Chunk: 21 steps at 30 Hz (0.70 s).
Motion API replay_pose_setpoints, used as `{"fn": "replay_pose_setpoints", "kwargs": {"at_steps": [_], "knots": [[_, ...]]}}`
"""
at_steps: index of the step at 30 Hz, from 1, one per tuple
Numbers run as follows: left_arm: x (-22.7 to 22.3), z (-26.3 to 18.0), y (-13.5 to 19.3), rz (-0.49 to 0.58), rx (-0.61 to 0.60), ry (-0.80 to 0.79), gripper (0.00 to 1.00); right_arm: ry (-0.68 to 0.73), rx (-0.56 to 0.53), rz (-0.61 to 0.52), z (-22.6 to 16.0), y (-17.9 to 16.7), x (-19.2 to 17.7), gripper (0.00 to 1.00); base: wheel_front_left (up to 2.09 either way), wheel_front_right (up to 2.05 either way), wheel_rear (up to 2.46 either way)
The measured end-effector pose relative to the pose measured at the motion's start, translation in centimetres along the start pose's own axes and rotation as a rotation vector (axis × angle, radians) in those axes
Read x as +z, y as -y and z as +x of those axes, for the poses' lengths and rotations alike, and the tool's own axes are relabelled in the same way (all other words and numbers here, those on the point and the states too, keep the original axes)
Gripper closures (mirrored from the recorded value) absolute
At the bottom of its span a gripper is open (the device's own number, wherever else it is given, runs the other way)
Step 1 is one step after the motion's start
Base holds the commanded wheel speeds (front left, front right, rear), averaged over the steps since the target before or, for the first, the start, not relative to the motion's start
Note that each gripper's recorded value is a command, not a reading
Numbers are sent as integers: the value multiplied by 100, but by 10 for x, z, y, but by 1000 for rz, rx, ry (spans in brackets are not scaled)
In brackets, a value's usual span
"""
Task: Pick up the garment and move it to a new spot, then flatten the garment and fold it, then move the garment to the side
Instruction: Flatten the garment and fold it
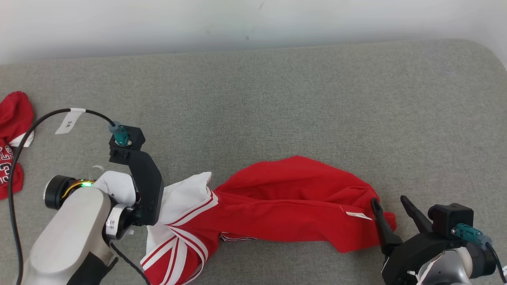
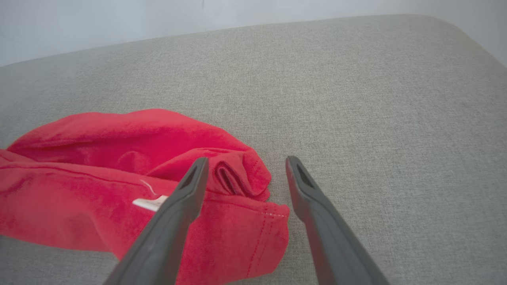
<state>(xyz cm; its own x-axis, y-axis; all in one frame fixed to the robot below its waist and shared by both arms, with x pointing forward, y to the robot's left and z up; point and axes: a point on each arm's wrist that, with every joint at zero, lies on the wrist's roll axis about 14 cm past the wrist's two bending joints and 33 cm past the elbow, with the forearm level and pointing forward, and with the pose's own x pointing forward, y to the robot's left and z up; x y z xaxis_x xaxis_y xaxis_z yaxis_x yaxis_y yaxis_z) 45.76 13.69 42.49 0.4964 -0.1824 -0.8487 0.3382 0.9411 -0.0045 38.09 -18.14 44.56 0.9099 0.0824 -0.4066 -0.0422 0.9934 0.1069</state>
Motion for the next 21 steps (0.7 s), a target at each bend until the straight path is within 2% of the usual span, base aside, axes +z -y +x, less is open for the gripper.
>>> {"fn": "replay_pose_setpoints", "kwargs": {"at_steps": [2, 3, 4, 9, 16, 21], "knots": [[1, 0, 4, 0, -12, 0, 63, 0, -4, 1, 0, 1, 0, 0, 0, 0, 0], [2, 0, 5, 6, -15, 4, 87, 0, -6, 1, 0, 2, 0, 0, 0, 0, 0], [4, 0, 6, 10, -18, 13, 100, -1, -7, 2, 0, 2, 0, 0, 0, 0, 0], [23, -8, 4, 3, 4, 137, 100, 12, -22, 7, 1, 8, 3, 0, 0, 0, 0], [57, -38, -2, -153, 46, 514, 100, 0, -45, 13, -5, 17, 8, 0, 0, 0, 0], [55, -57, -5, -260, 37, 682, 100, -68, -40, -15, -15, 18, 2, 0, 0, 0, 0]]}}
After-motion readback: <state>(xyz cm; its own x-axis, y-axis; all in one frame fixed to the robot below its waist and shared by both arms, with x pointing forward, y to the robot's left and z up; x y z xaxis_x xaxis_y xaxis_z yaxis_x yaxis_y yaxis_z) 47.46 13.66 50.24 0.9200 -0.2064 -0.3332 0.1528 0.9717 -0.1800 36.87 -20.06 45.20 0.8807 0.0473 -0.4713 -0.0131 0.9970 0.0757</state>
